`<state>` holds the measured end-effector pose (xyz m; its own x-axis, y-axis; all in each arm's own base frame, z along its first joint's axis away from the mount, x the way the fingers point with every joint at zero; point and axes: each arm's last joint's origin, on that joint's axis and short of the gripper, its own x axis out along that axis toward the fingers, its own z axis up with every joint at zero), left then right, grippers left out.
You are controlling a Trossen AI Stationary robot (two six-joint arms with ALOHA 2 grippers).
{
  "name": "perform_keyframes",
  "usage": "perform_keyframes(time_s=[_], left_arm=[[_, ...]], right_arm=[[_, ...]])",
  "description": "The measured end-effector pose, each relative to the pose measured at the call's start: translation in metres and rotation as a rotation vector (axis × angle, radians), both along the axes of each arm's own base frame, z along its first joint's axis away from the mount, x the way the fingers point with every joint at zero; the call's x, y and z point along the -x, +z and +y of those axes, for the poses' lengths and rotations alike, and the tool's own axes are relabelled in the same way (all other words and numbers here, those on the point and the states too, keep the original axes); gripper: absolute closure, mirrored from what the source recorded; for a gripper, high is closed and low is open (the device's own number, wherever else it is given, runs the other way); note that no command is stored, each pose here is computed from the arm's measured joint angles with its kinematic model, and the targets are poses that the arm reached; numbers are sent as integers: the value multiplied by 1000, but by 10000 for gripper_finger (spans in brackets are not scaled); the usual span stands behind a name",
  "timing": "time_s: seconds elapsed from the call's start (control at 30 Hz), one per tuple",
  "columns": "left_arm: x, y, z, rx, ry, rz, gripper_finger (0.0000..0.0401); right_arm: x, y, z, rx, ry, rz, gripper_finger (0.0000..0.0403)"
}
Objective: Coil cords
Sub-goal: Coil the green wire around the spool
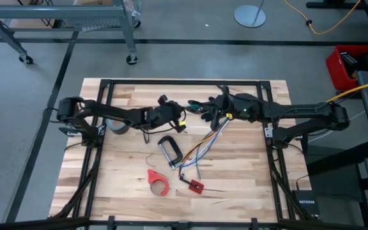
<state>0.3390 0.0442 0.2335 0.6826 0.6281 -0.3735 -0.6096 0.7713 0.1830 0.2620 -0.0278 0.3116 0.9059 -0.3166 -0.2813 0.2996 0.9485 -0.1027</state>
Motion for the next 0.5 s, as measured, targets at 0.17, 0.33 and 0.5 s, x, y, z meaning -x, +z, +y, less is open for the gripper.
perform_keyframes(time_s=[0.17,0.33,0.5], left_arm=[[15,21,-1,-5,5,-9,401],[31,29,-2,32,24,28,401],[42,25,-5,124,57,83,401]], right_arm=[[-13,-16,-1,0,-17,58,400],[-23,-30,-4,22,-88,111,400],[-27,-33,-6,44,-149,110,400]])
